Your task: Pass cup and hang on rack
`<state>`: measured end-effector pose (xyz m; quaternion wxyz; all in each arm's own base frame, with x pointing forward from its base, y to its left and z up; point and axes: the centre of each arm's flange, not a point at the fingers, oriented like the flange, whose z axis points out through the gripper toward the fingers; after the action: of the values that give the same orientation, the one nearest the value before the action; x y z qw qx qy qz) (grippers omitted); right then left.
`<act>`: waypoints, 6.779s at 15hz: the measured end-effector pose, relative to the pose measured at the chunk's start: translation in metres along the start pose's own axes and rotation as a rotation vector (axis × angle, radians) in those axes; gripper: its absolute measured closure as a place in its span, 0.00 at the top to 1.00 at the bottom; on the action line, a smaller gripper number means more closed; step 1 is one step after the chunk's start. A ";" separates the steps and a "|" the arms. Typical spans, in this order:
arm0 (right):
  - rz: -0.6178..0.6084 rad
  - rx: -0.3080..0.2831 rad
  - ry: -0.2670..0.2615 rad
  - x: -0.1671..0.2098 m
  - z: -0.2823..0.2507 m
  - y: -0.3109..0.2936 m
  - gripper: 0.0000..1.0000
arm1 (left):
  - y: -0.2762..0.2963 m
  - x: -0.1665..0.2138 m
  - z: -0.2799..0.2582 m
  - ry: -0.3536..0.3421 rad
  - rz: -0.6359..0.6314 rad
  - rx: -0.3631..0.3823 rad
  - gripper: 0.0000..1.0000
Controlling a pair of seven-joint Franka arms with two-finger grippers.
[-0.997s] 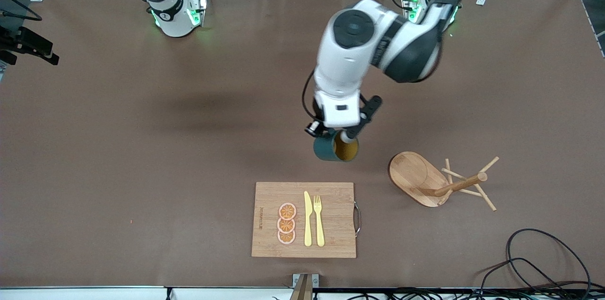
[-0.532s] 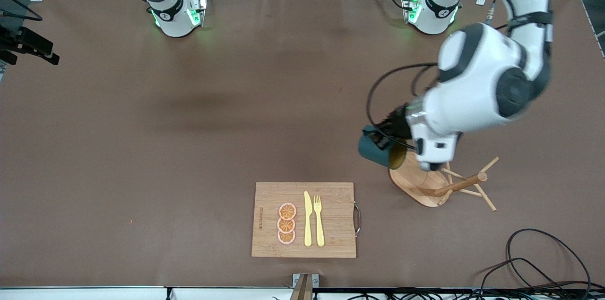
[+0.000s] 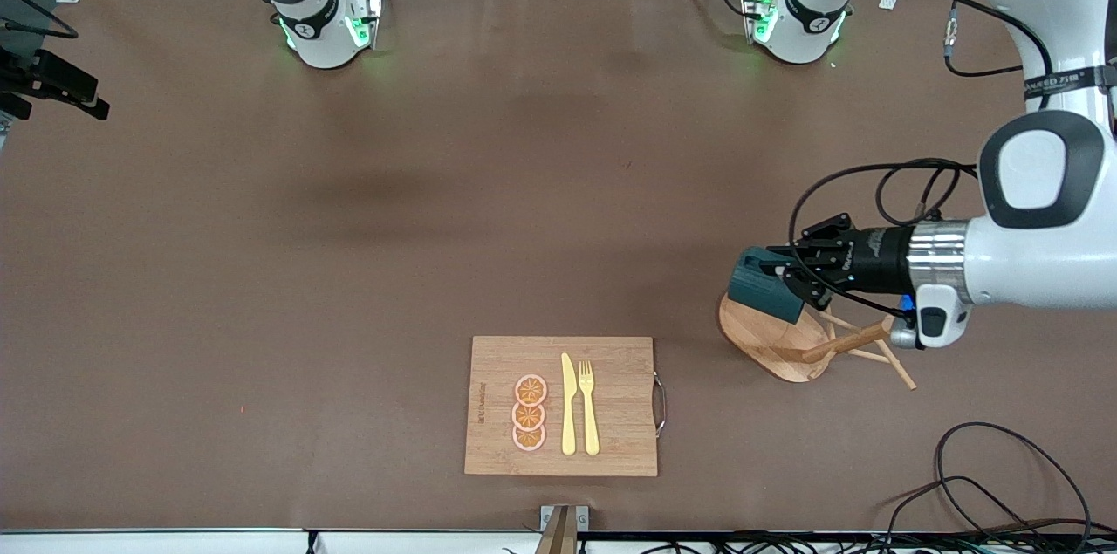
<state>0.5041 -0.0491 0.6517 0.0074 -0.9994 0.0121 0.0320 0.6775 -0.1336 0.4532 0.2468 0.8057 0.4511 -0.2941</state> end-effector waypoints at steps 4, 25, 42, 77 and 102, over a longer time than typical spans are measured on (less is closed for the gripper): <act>-0.007 0.000 0.000 -0.002 -0.003 0.000 1.00 | -0.009 0.041 0.008 -0.114 -0.082 -0.048 0.21; -0.021 -0.018 -0.006 -0.006 -0.010 0.001 1.00 | -0.042 0.136 -0.024 -0.359 -0.243 -0.243 0.21; -0.026 -0.020 -0.011 -0.006 -0.010 0.001 1.00 | -0.056 0.161 -0.029 -0.379 -0.279 -0.258 0.21; -0.033 -0.034 -0.011 -0.007 -0.011 0.003 1.00 | -0.005 -0.069 -0.032 0.433 0.355 0.221 1.00; -0.034 -0.035 -0.011 -0.007 -0.011 0.002 1.00 | -0.168 -0.128 -0.214 0.645 0.963 0.515 1.00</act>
<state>0.4980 -0.0515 0.6632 -0.0096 -0.9992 -0.0054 0.0376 0.5306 0.0131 0.6711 0.0015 1.0000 0.0046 0.0081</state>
